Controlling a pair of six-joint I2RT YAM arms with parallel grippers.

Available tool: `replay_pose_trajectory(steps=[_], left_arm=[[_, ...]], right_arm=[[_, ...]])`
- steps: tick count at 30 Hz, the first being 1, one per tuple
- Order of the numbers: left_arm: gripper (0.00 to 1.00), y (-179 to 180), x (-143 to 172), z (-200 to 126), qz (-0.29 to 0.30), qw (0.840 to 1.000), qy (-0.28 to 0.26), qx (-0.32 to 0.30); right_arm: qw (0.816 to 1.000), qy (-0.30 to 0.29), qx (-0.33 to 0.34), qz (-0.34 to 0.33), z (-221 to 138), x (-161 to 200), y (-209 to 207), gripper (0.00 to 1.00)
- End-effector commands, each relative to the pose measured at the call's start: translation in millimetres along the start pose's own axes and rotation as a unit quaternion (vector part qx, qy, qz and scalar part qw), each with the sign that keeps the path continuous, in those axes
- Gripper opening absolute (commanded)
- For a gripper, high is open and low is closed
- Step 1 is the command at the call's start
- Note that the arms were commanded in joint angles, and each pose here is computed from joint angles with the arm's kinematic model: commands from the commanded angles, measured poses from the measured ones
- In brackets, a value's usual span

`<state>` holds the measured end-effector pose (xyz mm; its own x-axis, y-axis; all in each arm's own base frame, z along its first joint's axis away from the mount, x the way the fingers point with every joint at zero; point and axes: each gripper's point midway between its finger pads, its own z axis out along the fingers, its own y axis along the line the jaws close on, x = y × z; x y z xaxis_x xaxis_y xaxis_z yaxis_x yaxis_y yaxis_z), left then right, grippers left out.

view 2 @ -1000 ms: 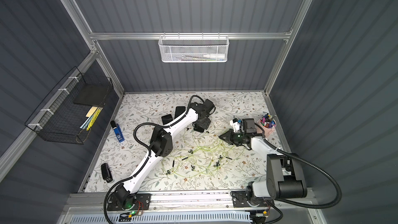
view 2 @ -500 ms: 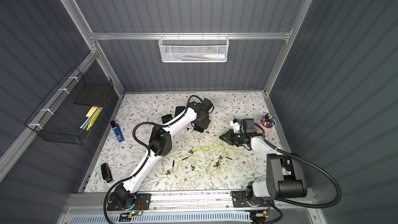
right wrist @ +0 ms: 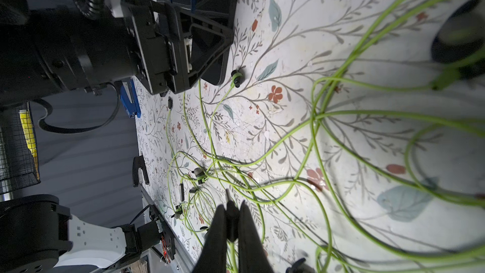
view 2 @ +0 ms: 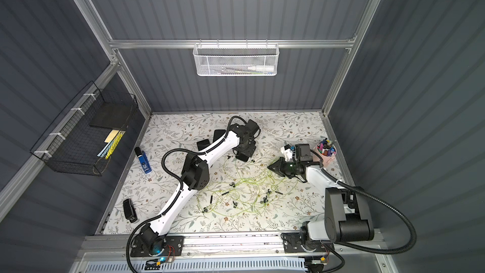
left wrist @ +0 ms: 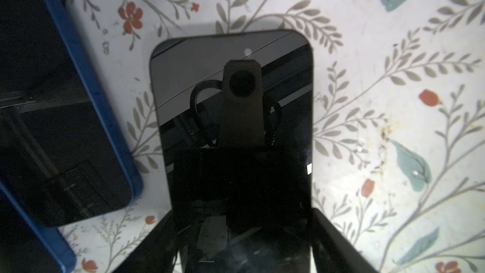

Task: Plug wired earphones into phones
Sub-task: Pick up the phone at the center of the board, then insert the wired earphone into the phone.

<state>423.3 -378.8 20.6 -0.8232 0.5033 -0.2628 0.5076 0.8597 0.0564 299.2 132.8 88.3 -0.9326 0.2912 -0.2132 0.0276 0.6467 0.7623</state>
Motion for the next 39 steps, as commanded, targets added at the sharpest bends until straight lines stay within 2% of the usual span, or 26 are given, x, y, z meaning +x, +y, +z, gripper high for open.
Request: replay_pose_trajectory(steps=[1, 4, 6, 9, 11, 15, 17, 20, 22, 24, 25, 28, 29, 31, 32, 36, 39], left_arm=[[0.69, 8.8, 86.2, 62.1, 0.021, 0.987, 0.157, -0.021], [0.65, 4.6, 48.7, 28.0, -0.019, 0.997, 0.078, 0.010], [0.61, -8.2, 20.2, 2.1, -0.056, 0.996, 0.015, 0.061], [0.57, -18.7, -7.5, -29.5, -0.104, 0.987, -0.049, 0.111], [0.57, -18.5, -18.4, -45.0, -0.128, 0.981, -0.074, 0.128], [0.52, -5.7, -34.2, -80.4, -0.173, 0.967, -0.121, 0.143], [0.49, 4.4, -39.1, -99.3, -0.211, 0.953, -0.143, 0.164], [0.43, 23.4, -41.8, -127.2, -0.284, 0.919, -0.177, 0.209], [0.35, 37.1, -41.3, -144.2, -0.337, 0.886, -0.200, 0.248], [0.27, 52.0, -37.8, -160.3, -0.393, 0.846, -0.215, 0.289], [0.23, 57.7, -35.7, -168.1, -0.411, 0.832, -0.219, 0.301], [0.15, 70.6, -24.3, -189.7, -0.449, 0.808, -0.226, 0.306], [0.11, 75.2, -19.5, -194.2, -0.470, 0.798, -0.221, 0.306], [0.06, 84.1, -10.6, -199.7, -0.533, 0.760, -0.199, 0.313], [0.04, 85.8, 4.4, -186.3, -0.567, 0.742, -0.171, 0.314], [0.00, 84.6, 21.6, -187.5, -0.640, 0.669, -0.139, 0.350], [0.00, 83.5, 32.1, -186.6, -0.676, 0.630, -0.120, 0.362]], right_arm=[[1.000, -0.004, 0.001, -0.012, -3.6, -5.7, 8.2, 0.01], [1.000, 0.001, -0.002, -0.016, -2.5, -7.6, 11.0, 0.01], [1.000, 0.003, -0.009, -0.020, -1.6, -10.7, 14.4, 0.00], [0.999, 0.005, -0.024, -0.031, -0.4, -16.2, 22.5, 0.00], [0.999, 0.003, -0.029, -0.038, -0.5, -20.1, 26.8, 0.00], [0.998, 0.013, -0.030, -0.059, 2.2, -20.0, 35.1, 0.00], [0.997, 0.019, -0.030, -0.071, 4.5, -16.9, 39.8, 0.00], [0.995, 0.022, -0.030, -0.094, 8.5, -14.1, 48.6, 0.00], [0.993, 0.023, -0.034, -0.113, 12.3, -13.5, 56.9, 0.00], [0.989, 0.022, -0.045, -0.141, 18.1, -13.5, 71.0, 0.00], [0.986, 0.018, -0.051, -0.155, 20.8, -14.2, 77.3, 0.00], [0.976, -0.009, -0.082, -0.202, 27.7, -18.7, 103.6, 0.00], [0.972, -0.018, -0.087, -0.217, 30.1, -19.8, 111.9, 0.00], [0.963, -0.029, -0.087, -0.252, 36.4, -17.7, 124.7, 0.00], [0.959, -0.041, -0.080, -0.269, 39.4, -17.3, 129.5, 0.00], [0.939, -0.113, -0.067, -0.317, 41.3, -18.5, 149.6, 0.00], [0.918, -0.165, -0.040, -0.358, 39.4, -18.0, 160.2, 0.00]])
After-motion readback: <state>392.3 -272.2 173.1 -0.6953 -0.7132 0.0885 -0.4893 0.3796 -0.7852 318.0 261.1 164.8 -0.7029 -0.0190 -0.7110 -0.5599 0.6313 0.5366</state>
